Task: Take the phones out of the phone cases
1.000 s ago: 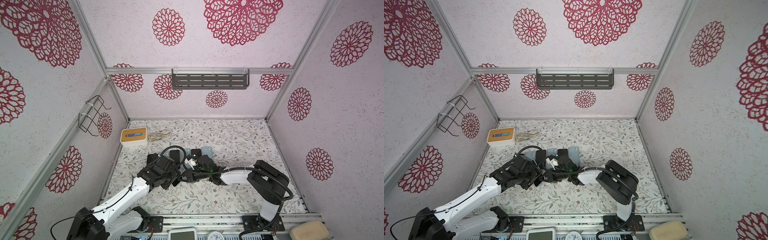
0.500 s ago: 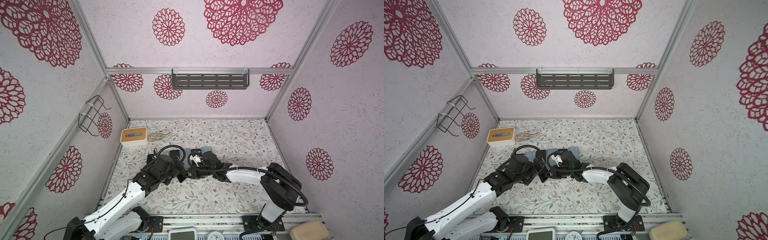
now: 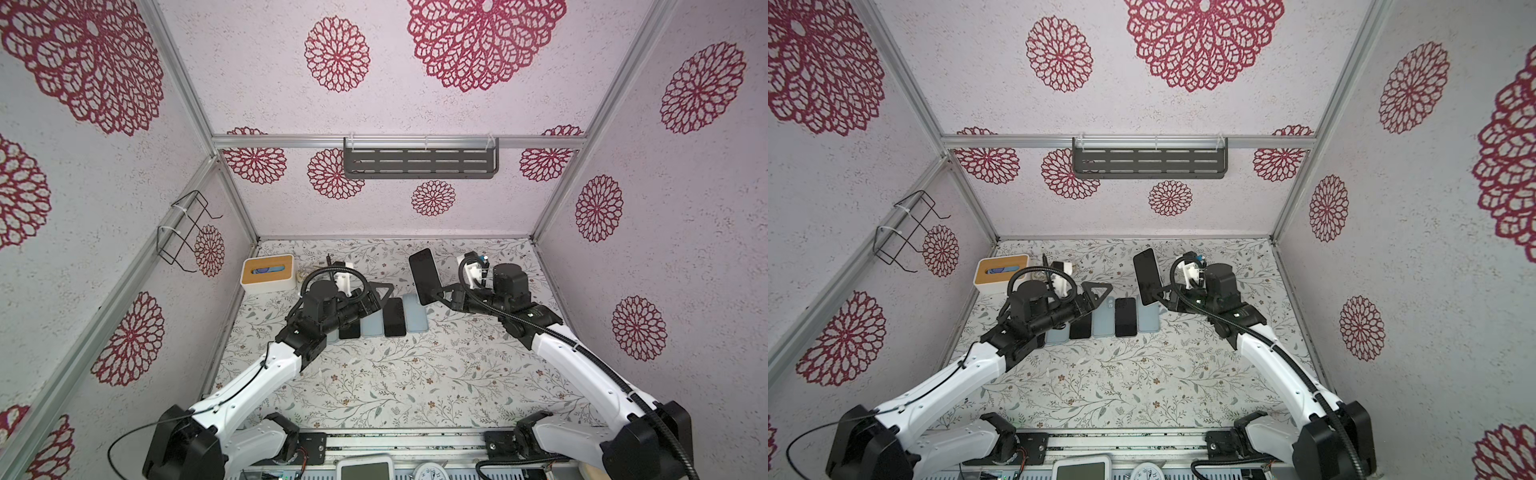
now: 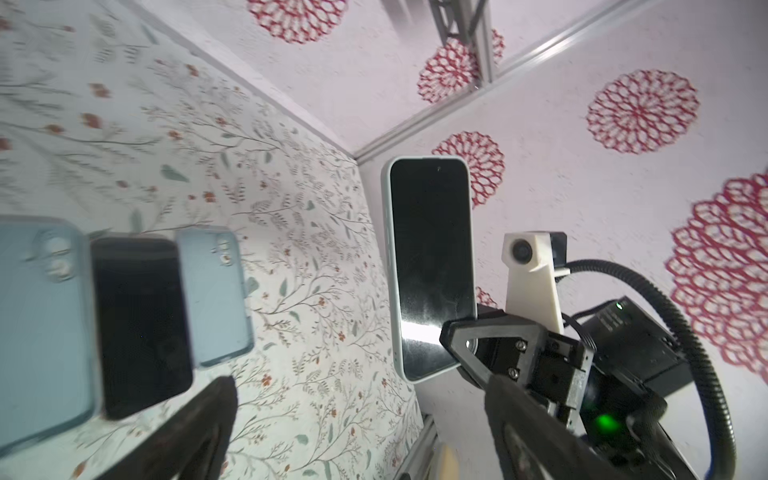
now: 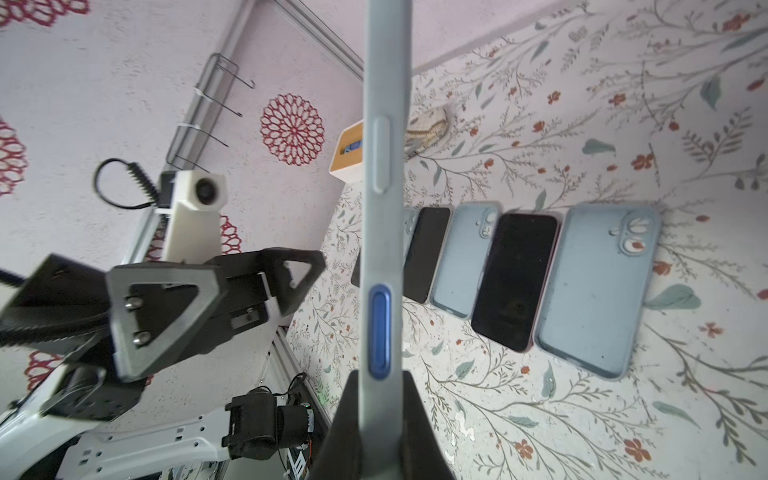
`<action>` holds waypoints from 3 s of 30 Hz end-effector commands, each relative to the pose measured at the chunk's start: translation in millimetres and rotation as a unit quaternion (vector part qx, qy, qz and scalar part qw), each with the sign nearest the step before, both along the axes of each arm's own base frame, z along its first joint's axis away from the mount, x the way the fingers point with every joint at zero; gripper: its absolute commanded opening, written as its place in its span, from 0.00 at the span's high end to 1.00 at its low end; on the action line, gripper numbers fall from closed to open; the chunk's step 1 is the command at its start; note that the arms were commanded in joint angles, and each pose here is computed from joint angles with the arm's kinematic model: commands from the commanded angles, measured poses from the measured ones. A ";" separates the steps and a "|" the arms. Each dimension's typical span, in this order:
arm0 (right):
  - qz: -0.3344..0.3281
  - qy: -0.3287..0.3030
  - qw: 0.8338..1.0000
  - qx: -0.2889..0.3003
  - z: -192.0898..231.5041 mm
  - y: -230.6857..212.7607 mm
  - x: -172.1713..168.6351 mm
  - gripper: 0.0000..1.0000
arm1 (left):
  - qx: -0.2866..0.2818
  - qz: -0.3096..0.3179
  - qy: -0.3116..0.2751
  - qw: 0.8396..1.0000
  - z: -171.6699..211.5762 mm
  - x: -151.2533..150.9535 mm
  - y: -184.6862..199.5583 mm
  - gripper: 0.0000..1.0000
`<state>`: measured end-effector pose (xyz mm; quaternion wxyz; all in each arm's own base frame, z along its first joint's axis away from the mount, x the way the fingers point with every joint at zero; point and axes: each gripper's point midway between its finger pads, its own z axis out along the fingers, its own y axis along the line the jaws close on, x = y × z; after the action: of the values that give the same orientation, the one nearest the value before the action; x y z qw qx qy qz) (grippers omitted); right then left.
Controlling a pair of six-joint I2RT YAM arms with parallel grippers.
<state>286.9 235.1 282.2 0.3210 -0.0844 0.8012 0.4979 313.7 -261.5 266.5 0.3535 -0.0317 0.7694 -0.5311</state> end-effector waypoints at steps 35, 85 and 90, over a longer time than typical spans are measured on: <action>0.123 -0.126 0.975 0.135 73.1 10.7 -57.3 1.00 | -0.152 -0.217 -0.115 0.957 73.1 -5.1 -55.7 0.64; 0.073 -0.258 0.921 0.283 125.4 39.5 -70.5 0.31 | -0.335 0.110 -0.213 0.911 178.3 -14.2 19.0 1.00; 0.076 -0.263 0.916 0.292 131.2 42.0 -68.2 0.34 | -0.352 0.100 -0.199 0.909 174.7 -15.3 15.2 1.00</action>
<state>224.9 281.5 382.5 0.4639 -0.1666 0.5425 0.6803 311.5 -251.6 421.2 0.5195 -0.1274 0.4854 -0.6916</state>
